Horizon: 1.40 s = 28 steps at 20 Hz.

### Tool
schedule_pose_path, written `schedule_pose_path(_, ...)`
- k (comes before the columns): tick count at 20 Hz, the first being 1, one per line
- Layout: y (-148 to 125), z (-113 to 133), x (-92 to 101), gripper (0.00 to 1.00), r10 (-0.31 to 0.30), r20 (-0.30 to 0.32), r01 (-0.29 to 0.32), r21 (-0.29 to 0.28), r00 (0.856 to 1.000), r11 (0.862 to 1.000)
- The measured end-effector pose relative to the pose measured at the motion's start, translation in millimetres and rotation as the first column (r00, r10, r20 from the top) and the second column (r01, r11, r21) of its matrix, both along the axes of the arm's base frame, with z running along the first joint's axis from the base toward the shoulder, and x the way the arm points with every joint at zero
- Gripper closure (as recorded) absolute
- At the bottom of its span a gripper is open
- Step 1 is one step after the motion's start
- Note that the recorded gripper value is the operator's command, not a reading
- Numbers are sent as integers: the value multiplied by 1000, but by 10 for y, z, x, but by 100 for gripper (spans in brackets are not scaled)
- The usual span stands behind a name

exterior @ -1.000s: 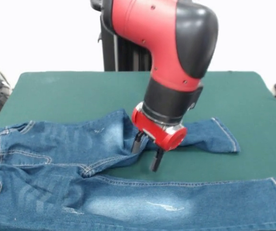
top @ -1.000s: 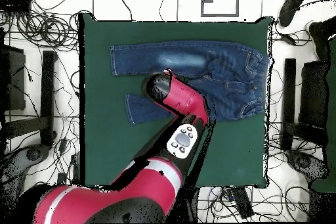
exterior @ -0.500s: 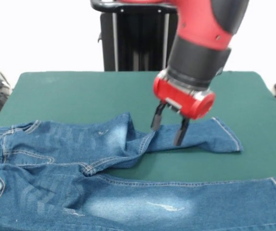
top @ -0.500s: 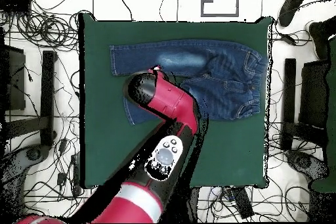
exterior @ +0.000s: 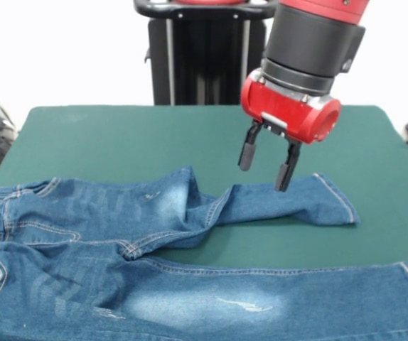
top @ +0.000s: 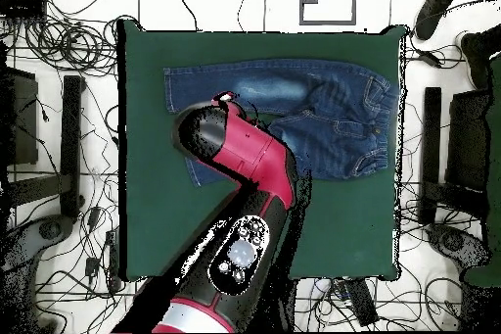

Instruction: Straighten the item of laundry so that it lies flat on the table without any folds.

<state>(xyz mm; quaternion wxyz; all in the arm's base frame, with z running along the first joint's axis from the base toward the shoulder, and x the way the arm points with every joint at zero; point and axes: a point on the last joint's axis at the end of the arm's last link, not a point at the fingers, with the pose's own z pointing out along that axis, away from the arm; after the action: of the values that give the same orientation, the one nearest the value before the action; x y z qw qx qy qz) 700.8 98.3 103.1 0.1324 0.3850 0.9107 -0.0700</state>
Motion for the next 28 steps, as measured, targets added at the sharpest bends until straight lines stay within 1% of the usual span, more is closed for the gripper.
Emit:
schedule_pose_path(5,8,17,4,0,-14,6,14,4,1000,1000)
schedule_pose_path(14,8,17,3,0,-83,22,82,18,996,996)
schedule_pose_path(23,-33,-14,-43,0,-97,13,97,16,995,995)
schedule_pose_path(28,-162,-99,-143,0,-99,-15,100,5,995,995)
